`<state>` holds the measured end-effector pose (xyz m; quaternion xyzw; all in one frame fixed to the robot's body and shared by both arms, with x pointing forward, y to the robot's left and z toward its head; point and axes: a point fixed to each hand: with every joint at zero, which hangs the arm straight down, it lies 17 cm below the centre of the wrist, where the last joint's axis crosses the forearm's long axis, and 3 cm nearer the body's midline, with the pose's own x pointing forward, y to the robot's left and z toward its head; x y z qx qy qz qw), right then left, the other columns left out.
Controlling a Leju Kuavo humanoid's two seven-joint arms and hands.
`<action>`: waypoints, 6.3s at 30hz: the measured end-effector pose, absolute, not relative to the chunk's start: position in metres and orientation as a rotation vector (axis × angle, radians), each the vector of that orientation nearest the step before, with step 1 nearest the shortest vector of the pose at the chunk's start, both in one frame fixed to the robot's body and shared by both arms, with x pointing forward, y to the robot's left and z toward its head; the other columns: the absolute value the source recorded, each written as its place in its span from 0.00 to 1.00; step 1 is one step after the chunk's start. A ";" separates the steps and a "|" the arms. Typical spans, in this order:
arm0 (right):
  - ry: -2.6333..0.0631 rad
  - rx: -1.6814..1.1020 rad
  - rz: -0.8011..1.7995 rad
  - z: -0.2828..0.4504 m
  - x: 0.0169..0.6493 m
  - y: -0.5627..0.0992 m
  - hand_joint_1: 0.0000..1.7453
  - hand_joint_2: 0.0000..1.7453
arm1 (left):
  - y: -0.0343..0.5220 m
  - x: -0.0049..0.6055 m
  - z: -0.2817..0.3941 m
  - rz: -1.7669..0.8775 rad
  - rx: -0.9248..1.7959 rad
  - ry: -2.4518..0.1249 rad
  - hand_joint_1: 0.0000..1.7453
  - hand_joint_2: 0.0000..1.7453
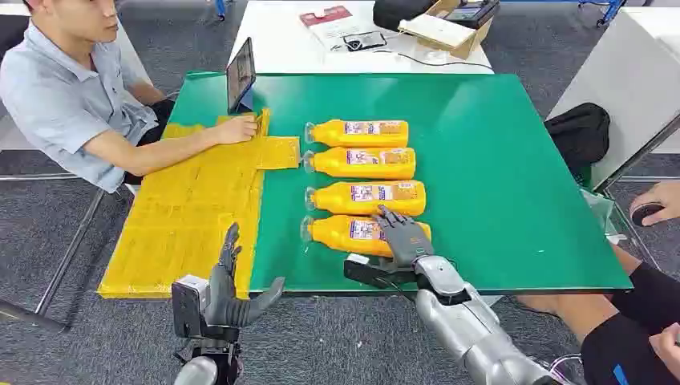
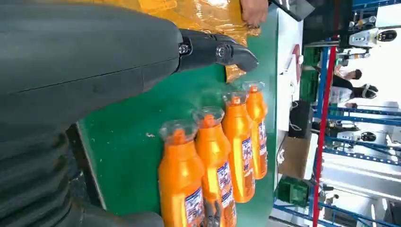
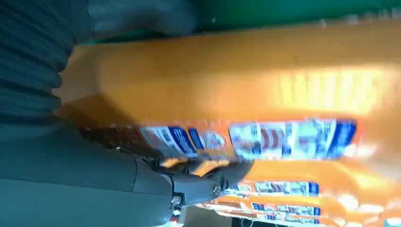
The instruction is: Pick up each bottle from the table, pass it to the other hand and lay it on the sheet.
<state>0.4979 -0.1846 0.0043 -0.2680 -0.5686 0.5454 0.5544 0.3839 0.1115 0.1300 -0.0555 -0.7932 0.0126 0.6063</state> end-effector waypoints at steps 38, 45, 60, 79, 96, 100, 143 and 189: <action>-1.963 -0.055 0.439 0.159 0.443 -0.108 1.00 1.00 | 0.083 0.380 0.122 0.169 -0.455 -1.677 0.00 1.00; -2.015 -0.023 0.399 0.181 0.441 -0.101 1.00 1.00 | 0.059 0.369 0.130 0.078 -0.512 -1.700 0.00 1.00; -2.005 -0.055 0.626 0.160 0.425 -0.039 1.00 1.00 | 0.052 0.366 0.153 0.047 -0.545 -1.737 0.00 1.00; -1.997 0.133 0.693 0.139 0.374 0.047 1.00 1.00 | 0.079 0.384 0.136 0.449 -0.808 -1.502 0.93 1.00; -1.973 0.232 0.768 0.137 0.361 0.069 0.00 0.00 | 0.108 0.376 0.148 0.551 -0.965 -1.554 1.00 1.00; -1.991 0.217 0.759 0.145 0.360 0.068 0.00 0.00 | 0.108 0.376 0.154 0.528 -0.957 -1.582 1.00 1.00; -2.299 -0.080 0.308 0.237 0.370 -0.068 0.00 0.00 | 0.242 0.435 0.188 0.225 0.265 -1.993 1.00 1.00; -2.311 -0.143 0.062 0.255 0.386 -0.137 0.00 0.00 | 0.275 0.508 0.042 -0.786 0.668 -1.547 0.00 1.00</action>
